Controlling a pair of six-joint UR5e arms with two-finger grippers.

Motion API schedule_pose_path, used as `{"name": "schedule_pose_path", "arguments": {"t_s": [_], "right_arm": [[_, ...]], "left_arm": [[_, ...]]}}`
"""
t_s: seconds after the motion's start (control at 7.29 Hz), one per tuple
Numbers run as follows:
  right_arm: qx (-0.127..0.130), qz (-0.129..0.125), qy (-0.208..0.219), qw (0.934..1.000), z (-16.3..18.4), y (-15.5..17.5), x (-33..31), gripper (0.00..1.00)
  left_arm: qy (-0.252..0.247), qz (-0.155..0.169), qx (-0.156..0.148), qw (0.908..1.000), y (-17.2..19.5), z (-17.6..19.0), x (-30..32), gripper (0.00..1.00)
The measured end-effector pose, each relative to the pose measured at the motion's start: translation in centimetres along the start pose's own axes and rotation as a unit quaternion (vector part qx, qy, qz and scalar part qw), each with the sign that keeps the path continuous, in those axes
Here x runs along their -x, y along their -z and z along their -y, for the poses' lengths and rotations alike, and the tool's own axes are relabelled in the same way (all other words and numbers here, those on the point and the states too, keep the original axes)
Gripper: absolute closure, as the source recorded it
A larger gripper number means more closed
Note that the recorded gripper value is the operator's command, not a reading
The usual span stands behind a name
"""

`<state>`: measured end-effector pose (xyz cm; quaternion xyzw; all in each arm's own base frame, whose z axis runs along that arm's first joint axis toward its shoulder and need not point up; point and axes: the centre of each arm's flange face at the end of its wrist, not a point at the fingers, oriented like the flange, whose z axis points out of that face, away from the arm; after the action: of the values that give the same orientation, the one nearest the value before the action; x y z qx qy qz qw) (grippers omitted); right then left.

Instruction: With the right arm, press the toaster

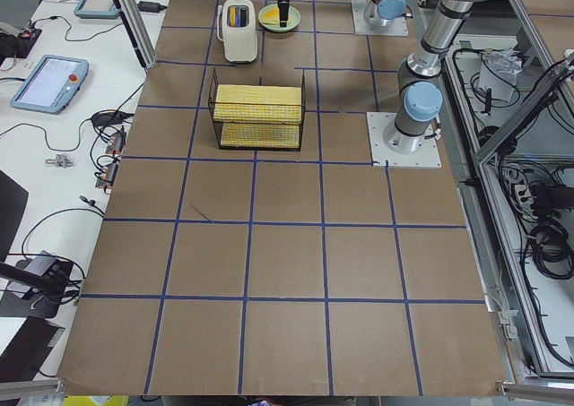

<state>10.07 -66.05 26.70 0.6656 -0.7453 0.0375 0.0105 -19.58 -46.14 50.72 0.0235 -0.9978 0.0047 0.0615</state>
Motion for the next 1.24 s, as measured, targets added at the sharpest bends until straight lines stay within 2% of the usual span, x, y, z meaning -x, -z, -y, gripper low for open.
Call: {"name": "schedule_pose_path", "arguments": {"t_s": [0.41, 0.55, 0.69, 0.82, 0.96, 1.1, 1.24], "right_arm": [[0.000, 0.001, -0.001, 1.0000, -0.3, -0.4, 0.2, 0.98], [0.000, 0.001, -0.002, 1.0000, -0.3, -0.4, 0.2, 0.95], [-0.002, -0.005, -0.006, 1.0000, -0.2, 0.3, 0.0, 0.73], [-0.010, -0.021, -0.021, 0.9995, 0.3, 2.6, -0.3, 0.01], [-0.023, -0.034, -0.061, 0.9973, 1.3, 6.4, -0.3, 0.00], [-0.031, -0.023, -0.135, 0.9901, 2.4, 10.2, 0.5, 0.00], [-0.031, -0.010, -0.235, 0.9716, 2.9, 13.8, 2.0, 0.00]], "left_arm": [[0.000, 0.000, 0.000, 1.0000, 0.0, 0.0, 0.0, 0.00], [0.000, 0.000, 0.000, 1.0000, 0.0, 0.0, 0.0, 0.00], [0.000, 0.000, 0.000, 1.0000, 0.0, 0.0, 0.0, 0.00], [0.000, 0.000, 0.000, 1.0000, 0.0, 0.0, 0.0, 0.00], [0.000, 0.000, 0.000, 1.0000, 0.0, 0.0, 0.0, 0.00], [0.000, 0.000, 0.000, 1.0000, 0.0, 0.0, 0.0, 0.00], [0.000, 0.000, 0.000, 1.0000, 0.0, 0.0, 0.0, 0.00]]}}
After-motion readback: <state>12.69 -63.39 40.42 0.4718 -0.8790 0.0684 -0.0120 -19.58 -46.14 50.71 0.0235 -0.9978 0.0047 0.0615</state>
